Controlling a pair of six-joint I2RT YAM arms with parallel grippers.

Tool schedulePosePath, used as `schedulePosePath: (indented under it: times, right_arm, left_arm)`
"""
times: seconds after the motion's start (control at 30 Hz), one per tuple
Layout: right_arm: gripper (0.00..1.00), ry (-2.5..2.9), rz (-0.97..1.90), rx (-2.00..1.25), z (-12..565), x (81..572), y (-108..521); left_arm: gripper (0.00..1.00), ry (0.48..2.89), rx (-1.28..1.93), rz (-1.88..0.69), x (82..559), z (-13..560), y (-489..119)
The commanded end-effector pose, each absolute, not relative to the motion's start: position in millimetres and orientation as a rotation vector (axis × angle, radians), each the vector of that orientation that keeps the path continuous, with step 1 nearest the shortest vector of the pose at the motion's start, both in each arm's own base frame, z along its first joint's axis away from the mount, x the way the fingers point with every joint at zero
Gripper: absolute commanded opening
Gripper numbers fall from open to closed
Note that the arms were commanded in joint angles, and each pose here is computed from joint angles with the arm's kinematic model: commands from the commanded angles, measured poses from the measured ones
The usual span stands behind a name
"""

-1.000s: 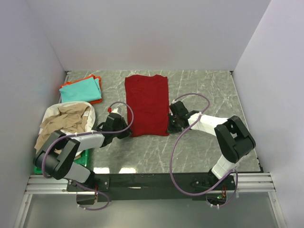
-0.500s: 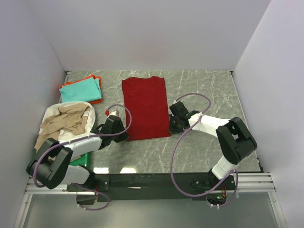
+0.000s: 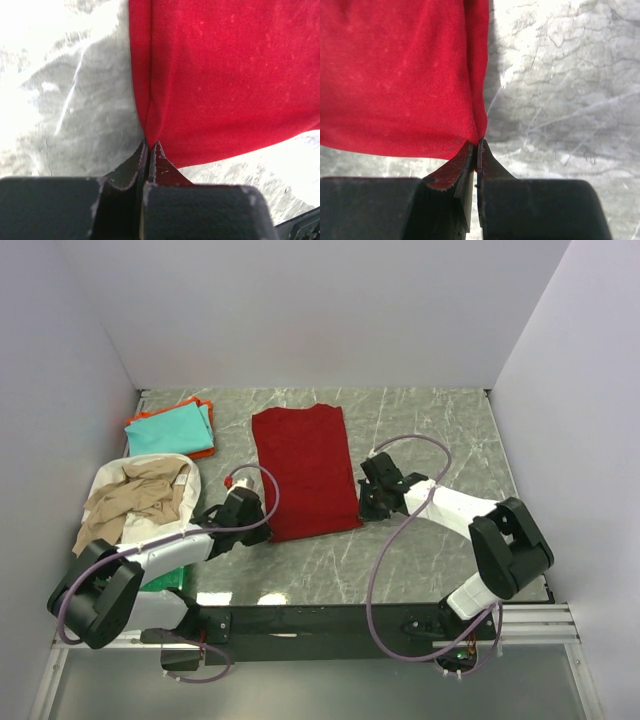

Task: Fold and stack the t-shirts
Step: Fold the tshirt

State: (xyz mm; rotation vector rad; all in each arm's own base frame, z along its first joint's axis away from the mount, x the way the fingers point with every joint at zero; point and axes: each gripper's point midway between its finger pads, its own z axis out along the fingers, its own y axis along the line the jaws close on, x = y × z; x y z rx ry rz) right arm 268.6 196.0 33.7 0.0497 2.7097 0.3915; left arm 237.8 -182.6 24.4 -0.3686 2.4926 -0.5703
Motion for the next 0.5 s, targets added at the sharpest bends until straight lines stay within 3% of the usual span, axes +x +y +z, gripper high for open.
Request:
schedulePosePath:
  times: [0.0,0.47]
  right_arm:
    - [0.00,2.692,0.307,0.047,43.4,261.9,175.8]
    - [0.00,2.583,0.339,0.051,96.5,231.6,168.2]
  left_arm:
    - [0.00,2.509,-0.379,-0.449,231.2,26.4,-168.3]
    - [0.00,2.424,-0.331,-0.501,214.7,88.9,-174.1]
